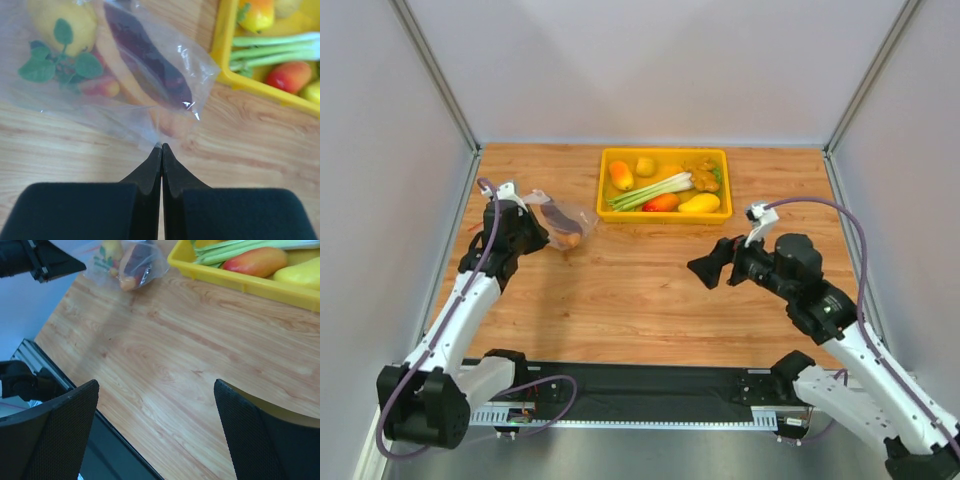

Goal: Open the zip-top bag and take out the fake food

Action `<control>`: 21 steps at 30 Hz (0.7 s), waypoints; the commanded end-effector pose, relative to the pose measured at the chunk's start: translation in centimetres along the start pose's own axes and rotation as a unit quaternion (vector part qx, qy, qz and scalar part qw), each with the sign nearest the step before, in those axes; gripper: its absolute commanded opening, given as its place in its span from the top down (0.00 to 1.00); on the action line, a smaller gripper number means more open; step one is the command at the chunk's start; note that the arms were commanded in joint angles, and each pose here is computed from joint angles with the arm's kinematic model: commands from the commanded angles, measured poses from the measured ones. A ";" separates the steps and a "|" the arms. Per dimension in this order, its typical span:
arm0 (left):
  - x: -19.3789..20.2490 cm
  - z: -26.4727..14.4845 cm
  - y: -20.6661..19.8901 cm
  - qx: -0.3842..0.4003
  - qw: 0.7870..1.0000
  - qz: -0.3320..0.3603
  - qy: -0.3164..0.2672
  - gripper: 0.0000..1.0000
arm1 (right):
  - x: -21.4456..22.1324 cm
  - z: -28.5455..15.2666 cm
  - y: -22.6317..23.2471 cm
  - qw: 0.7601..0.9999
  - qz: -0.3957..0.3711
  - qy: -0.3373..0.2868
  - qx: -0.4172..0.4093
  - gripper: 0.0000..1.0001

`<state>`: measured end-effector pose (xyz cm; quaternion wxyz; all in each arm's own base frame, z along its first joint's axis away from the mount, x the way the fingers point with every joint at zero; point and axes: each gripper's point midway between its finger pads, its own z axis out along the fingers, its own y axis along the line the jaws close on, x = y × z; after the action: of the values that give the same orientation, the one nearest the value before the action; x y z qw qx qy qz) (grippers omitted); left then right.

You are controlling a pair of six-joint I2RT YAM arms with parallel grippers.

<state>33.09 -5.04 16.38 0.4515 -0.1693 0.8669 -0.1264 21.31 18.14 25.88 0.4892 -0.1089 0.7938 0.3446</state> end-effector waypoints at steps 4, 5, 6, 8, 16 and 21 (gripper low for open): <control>2.7 -5.1 -2.8 0.080 0.996 0.019 0.020 1.00 | 2.2 4.8 4.1 0.997 -0.062 0.000 -0.039 0.01; 3.2 -5.6 -3.0 0.089 0.996 0.016 0.025 1.00 | 2.1 5.4 5.0 0.996 -0.077 -0.009 -0.050 0.01; 3.9 -6.0 -2.9 0.094 0.995 0.015 0.031 1.00 | 2.7 6.5 4.8 0.996 -0.088 -0.005 -0.033 0.01; 4.6 -7.4 -3.3 0.118 0.992 0.012 0.035 1.00 | 3.0 7.3 7.0 0.991 -0.122 -0.013 -0.055 0.00; 7.6 -10.7 -5.6 0.192 0.978 0.003 0.078 1.00 | 5.5 11.6 11.9 0.978 -0.185 -0.033 -0.090 0.01; 9.2 -11.9 -7.9 0.235 0.967 0.005 0.104 1.00 | 6.6 13.3 14.6 0.970 -0.203 -0.055 -0.123 0.05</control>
<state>20.79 -13.15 18.28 0.4028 -0.0515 0.8643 -0.2968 18.97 36.03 18.09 0.5025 -0.3244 0.7388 0.3104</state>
